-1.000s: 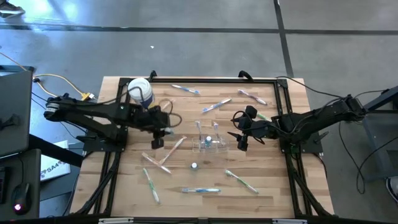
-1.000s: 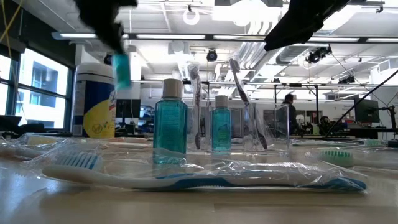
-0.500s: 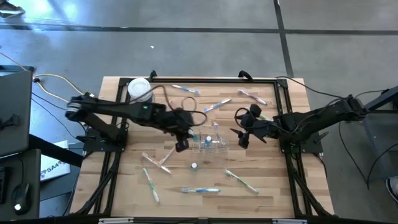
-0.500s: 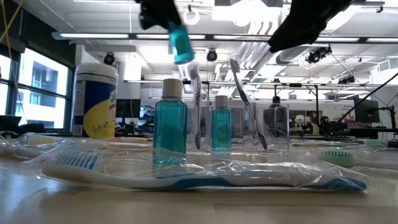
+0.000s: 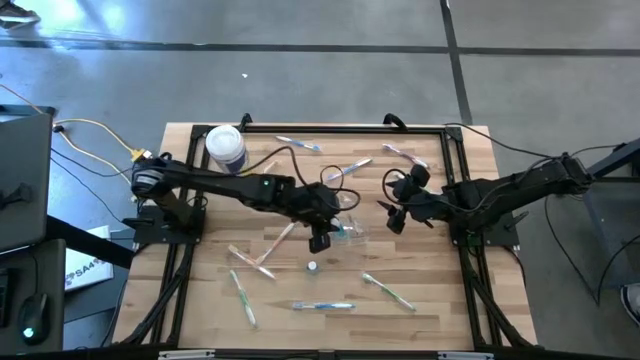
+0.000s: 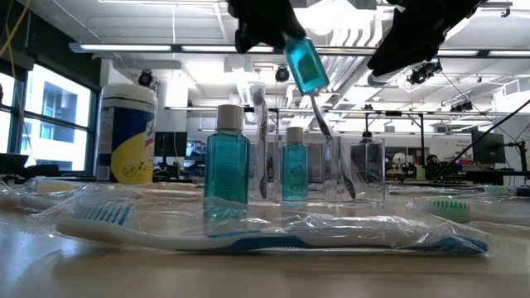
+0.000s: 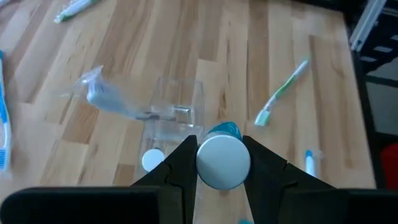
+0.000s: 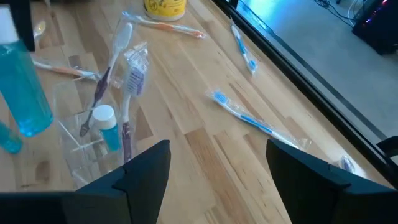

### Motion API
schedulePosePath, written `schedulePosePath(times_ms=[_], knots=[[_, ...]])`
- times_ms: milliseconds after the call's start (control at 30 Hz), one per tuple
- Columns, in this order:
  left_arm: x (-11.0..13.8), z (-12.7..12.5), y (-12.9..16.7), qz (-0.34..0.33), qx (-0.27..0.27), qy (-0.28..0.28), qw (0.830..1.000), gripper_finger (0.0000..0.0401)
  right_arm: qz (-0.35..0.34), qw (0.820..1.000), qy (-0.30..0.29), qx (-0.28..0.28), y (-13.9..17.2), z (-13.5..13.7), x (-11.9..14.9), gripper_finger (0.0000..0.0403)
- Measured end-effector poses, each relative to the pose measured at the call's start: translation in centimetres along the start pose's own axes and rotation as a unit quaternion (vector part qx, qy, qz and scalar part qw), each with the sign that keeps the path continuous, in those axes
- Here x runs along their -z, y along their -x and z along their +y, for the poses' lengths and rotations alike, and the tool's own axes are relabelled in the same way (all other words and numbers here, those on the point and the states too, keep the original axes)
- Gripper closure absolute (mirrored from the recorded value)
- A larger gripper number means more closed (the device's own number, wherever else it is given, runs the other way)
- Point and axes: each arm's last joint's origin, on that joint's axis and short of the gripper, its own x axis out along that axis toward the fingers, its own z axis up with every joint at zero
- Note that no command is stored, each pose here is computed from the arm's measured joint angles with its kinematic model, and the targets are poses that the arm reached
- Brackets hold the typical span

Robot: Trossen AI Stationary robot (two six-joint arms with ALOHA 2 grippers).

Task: Pick & Place toothbrushing station
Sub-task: Put the top blue mouthwash into the transparent organizer

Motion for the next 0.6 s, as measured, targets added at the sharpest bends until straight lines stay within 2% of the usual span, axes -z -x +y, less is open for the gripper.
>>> schedulePosePath(times_ms=[200, 600], knots=[[0.7, 0.1, -1.7, 0.025, -0.006, -0.005, 1.000, 0.0309, 0.001, 1.000, 0.001, 0.000, 0.0, 0.0, 0.0, 0.0144], [0.9, 1.1, -2.5, 0.043, -0.026, 0.001, 0.999, 0.0309, 0.001, 1.000, 0.001, 0.002, 0.0, 0.0, 0.0, 0.0144]])
